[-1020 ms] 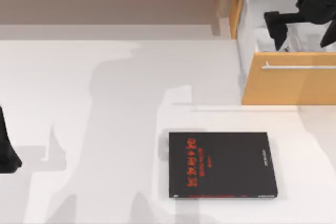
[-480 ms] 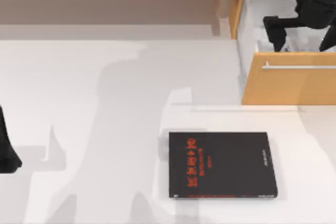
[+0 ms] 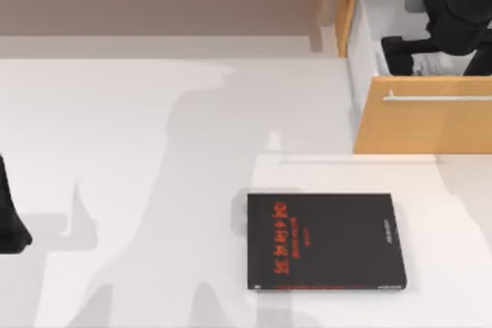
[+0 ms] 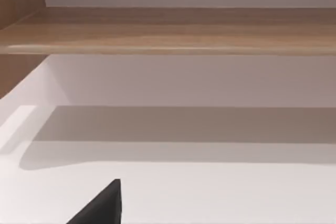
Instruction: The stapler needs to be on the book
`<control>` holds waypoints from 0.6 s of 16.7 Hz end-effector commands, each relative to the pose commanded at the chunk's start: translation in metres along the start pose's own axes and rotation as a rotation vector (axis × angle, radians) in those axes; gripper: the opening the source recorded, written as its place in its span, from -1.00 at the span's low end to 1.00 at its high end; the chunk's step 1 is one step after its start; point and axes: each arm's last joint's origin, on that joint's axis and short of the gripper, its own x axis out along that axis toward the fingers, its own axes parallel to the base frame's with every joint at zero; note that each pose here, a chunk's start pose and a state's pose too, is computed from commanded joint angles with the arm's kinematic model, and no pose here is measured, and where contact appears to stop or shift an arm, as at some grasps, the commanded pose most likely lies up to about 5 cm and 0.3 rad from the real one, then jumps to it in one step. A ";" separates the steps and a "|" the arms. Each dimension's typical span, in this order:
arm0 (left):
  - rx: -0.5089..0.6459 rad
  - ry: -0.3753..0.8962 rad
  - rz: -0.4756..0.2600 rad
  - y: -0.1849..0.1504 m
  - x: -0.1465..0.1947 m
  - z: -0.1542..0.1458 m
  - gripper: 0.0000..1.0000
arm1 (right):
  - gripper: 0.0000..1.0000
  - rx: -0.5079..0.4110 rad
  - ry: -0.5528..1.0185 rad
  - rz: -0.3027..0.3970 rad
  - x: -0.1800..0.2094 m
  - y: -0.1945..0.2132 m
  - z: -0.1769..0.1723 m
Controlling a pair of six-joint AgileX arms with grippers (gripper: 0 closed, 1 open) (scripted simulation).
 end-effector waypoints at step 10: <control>0.000 0.000 0.000 0.000 0.000 0.000 1.00 | 0.40 0.000 0.000 0.000 0.013 -0.001 0.002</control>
